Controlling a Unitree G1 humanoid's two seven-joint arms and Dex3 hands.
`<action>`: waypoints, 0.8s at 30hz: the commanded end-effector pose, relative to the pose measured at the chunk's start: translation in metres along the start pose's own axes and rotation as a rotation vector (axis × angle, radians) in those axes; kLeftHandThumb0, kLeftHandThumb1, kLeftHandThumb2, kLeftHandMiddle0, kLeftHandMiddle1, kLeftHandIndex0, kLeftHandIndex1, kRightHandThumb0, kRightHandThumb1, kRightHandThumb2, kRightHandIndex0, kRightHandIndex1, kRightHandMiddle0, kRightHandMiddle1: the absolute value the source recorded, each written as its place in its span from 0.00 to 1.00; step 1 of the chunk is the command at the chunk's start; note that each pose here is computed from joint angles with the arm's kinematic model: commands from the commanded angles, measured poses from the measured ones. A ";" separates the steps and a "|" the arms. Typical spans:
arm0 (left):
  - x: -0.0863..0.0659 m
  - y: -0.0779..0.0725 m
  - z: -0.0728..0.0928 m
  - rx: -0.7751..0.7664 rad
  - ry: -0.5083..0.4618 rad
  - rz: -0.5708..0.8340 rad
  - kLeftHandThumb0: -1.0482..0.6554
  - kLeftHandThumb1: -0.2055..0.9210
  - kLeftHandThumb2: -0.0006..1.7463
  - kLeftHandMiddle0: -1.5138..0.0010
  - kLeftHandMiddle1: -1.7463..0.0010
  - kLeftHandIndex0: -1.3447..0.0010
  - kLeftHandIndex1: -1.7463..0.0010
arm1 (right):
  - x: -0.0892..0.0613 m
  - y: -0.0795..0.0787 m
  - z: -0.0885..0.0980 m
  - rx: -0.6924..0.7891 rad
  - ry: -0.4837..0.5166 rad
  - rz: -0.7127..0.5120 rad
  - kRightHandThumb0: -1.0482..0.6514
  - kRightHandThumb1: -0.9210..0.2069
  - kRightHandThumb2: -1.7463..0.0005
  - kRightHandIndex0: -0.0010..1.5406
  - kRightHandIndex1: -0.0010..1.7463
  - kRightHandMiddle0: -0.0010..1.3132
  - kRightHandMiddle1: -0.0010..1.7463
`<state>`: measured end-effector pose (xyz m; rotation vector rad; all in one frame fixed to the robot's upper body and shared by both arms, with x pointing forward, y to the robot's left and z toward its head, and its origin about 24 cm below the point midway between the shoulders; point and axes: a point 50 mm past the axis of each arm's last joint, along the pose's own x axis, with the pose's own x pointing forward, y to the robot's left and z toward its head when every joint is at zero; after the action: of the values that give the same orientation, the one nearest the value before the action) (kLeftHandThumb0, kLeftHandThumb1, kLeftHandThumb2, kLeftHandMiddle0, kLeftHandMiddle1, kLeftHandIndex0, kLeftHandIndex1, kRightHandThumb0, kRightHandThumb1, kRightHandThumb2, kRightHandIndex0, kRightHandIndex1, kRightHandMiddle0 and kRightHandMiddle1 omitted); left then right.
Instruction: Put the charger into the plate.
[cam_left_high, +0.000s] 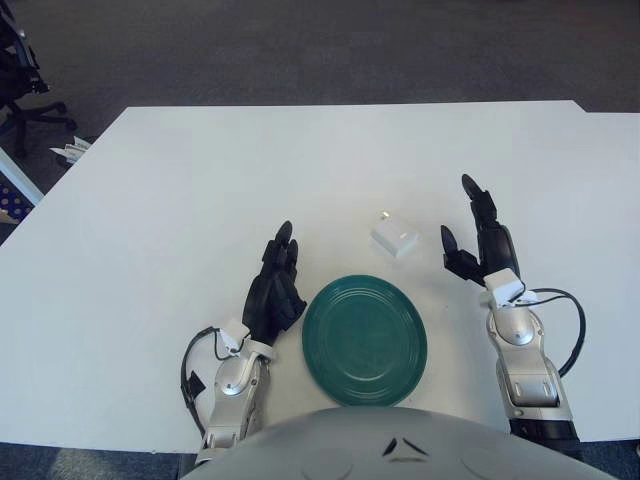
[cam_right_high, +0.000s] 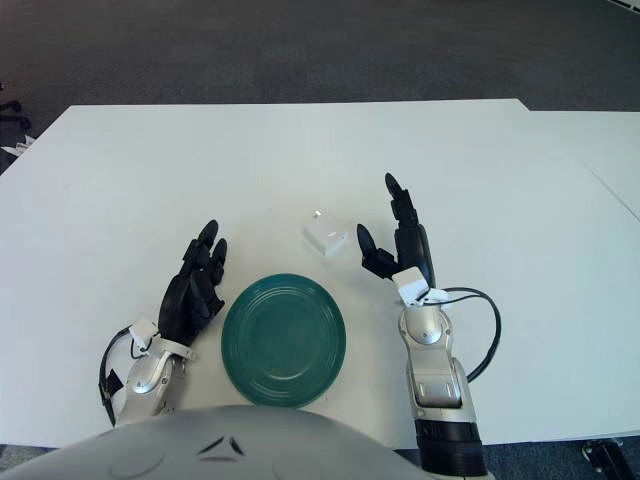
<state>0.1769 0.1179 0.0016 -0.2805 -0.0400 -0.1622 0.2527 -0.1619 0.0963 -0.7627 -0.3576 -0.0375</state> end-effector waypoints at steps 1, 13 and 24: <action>-0.008 0.003 -0.019 -0.034 0.119 0.020 0.00 1.00 0.53 1.00 1.00 1.00 0.93 | 0.016 0.002 0.003 -0.102 -0.050 0.044 0.03 0.00 0.65 0.16 0.02 0.00 0.38; -0.008 -0.004 -0.016 0.055 0.071 0.021 0.00 1.00 0.55 1.00 1.00 1.00 0.98 | 0.029 0.013 -0.005 -0.401 -0.216 0.344 0.04 0.00 0.64 0.15 0.00 0.00 0.37; -0.007 -0.004 -0.015 0.064 0.070 0.031 0.00 1.00 0.56 1.00 1.00 0.99 0.98 | 0.028 0.015 -0.013 -0.647 -0.337 0.534 0.08 0.00 0.63 0.09 0.00 0.00 0.27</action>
<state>0.1781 0.1104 0.0032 -0.2222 -0.0700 -0.1516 0.2808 -0.1595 0.0800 -1.4293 -0.4126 0.4795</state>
